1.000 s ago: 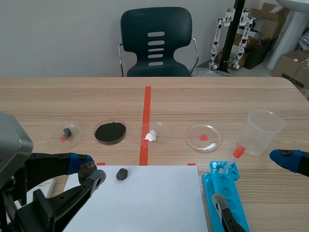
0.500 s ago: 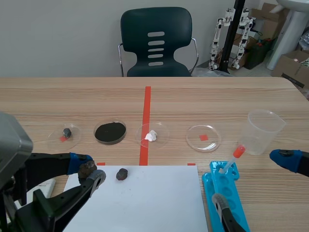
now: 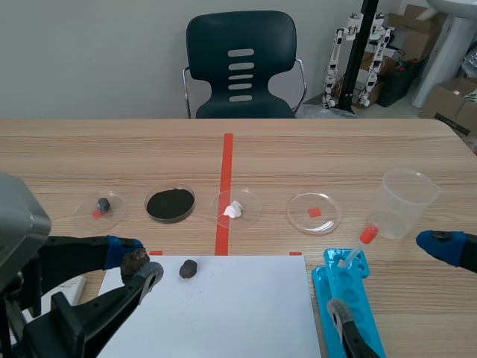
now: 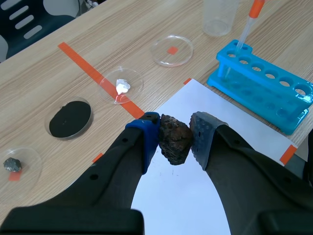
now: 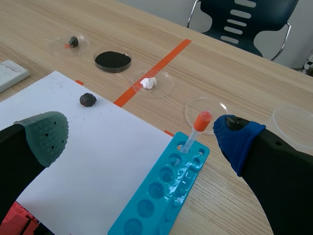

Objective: Lower the mineral onto the iron filings and hold still

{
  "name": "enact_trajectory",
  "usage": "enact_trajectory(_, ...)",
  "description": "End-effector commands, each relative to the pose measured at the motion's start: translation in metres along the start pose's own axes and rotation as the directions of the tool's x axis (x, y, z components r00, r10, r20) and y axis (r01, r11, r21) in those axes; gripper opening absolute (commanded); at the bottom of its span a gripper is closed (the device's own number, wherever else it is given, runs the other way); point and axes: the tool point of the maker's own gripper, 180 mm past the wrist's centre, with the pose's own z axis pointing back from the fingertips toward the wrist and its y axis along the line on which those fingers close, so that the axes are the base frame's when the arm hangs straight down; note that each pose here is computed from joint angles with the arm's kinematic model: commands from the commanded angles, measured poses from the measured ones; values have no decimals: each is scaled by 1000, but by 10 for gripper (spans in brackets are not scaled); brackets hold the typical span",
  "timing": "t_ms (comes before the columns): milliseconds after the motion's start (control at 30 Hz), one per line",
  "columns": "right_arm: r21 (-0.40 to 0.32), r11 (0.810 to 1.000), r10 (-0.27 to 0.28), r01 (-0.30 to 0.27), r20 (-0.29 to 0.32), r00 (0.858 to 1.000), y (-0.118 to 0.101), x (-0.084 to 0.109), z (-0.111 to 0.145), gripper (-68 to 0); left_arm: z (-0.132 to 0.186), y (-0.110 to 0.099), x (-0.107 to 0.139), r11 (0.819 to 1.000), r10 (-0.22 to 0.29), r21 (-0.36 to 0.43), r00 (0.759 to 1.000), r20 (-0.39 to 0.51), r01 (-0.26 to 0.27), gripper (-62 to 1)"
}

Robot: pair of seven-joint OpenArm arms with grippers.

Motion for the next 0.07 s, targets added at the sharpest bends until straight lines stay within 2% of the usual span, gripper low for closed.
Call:
enact_trajectory(0,-4,1000,7,-6,25,1000,-3,7,-1,-52,0,1,9,1000,4,8,999,36,-4,-511)
enact_trajectory(33,-4,1000,7,-6,25,1000,-3,7,-1,-52,0,1,9,1000,4,8,999,36,-4,-511)
